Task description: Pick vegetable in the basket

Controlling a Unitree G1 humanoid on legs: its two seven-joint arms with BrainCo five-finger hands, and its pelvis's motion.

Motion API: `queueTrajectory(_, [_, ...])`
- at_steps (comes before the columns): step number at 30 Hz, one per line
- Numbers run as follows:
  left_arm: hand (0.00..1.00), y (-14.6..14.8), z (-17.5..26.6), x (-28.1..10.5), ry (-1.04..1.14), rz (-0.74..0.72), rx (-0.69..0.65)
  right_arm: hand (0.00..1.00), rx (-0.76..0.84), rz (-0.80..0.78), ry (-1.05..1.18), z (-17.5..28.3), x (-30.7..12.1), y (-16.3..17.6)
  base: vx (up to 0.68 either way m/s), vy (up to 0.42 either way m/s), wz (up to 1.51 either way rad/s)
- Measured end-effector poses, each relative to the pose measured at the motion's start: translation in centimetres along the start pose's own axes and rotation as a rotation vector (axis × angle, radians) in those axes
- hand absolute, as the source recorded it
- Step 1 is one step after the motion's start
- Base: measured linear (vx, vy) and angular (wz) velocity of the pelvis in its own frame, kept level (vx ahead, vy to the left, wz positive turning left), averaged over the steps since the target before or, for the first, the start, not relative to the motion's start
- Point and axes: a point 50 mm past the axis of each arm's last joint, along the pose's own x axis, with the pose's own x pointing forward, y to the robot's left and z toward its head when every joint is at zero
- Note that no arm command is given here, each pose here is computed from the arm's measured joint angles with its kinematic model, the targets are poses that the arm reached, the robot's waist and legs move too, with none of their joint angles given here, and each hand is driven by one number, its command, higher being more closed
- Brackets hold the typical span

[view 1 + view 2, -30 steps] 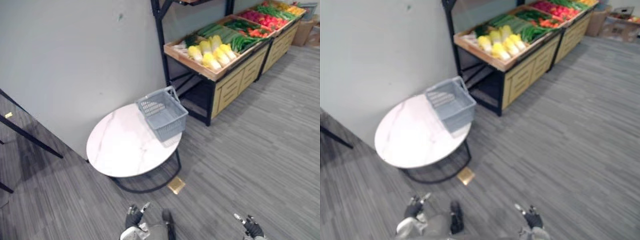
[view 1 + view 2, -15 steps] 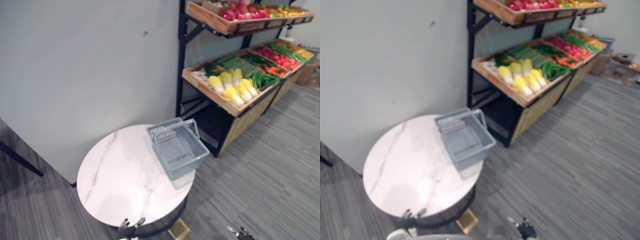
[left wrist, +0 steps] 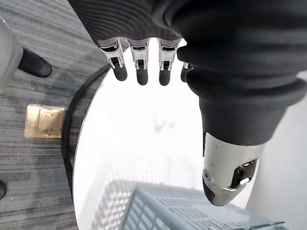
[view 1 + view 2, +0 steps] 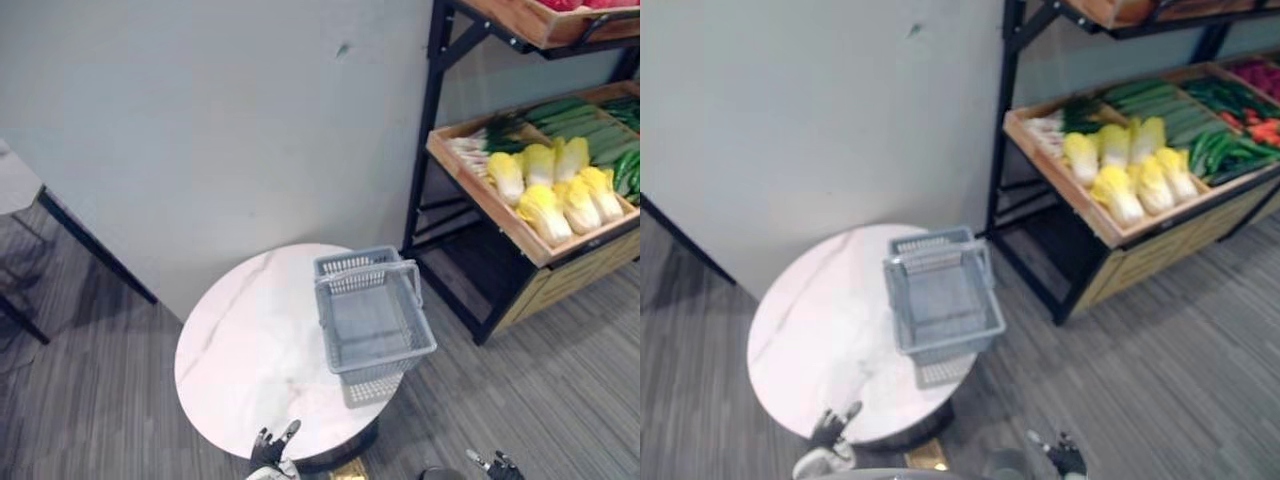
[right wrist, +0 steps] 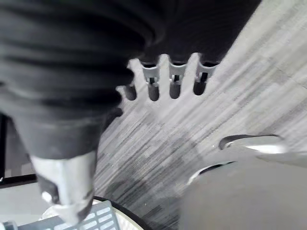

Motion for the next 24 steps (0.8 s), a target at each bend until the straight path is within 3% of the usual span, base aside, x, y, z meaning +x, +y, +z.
queueTrajectory(7, [0.0, 0.4, -0.4, 0.0, 0.019, 0.033, 0.002, 0.0, 0.015, -0.068, -0.025, 0.6, 0.1, -1.2, 0.06, -0.102, 0.35])
queueTrajectory(11, [0.0, 2.3, -1.5, -0.4, 0.055, 0.09, 0.026, 0.0, 0.098, -0.247, -0.156, 3.7, -0.1, -5.6, 0.0, 0.014, 0.04])
queueTrajectory(13, [0.0, 4.0, -2.3, -0.9, 0.077, 0.136, 0.037, 0.0, -0.021, -0.413, -0.364, 9.0, -1.3, -9.7, -0.04, 0.07, -0.25])
queueTrajectory(17, [0.0, 5.7, -2.5, -1.1, 0.081, 0.166, 0.106, 0.0, -0.234, -0.621, -0.696, 17.6, -5.1, -13.2, -0.07, 0.066, -0.13])
queueTrajectory(20, [0.0, 6.9, -2.9, -1.5, 0.104, 0.176, 0.154, 0.0, -0.394, -0.687, -0.895, 22.9, -7.5, -12.7, -0.09, 0.095, -0.2])
queueTrajectory(22, [0.0, 7.8, -3.1, -1.7, 0.115, 0.189, 0.17, 0.0, -0.488, -0.646, -0.969, 24.8, -7.8, -10.8, -0.07, 0.08, -0.32])
queueTrajectory(24, [0.0, 8.0, -3.1, -1.7, 0.127, 0.168, 0.217, 0.0, -0.685, -0.536, -1.071, 27.1, -8.2, -7.3, -0.07, 0.055, -0.09])
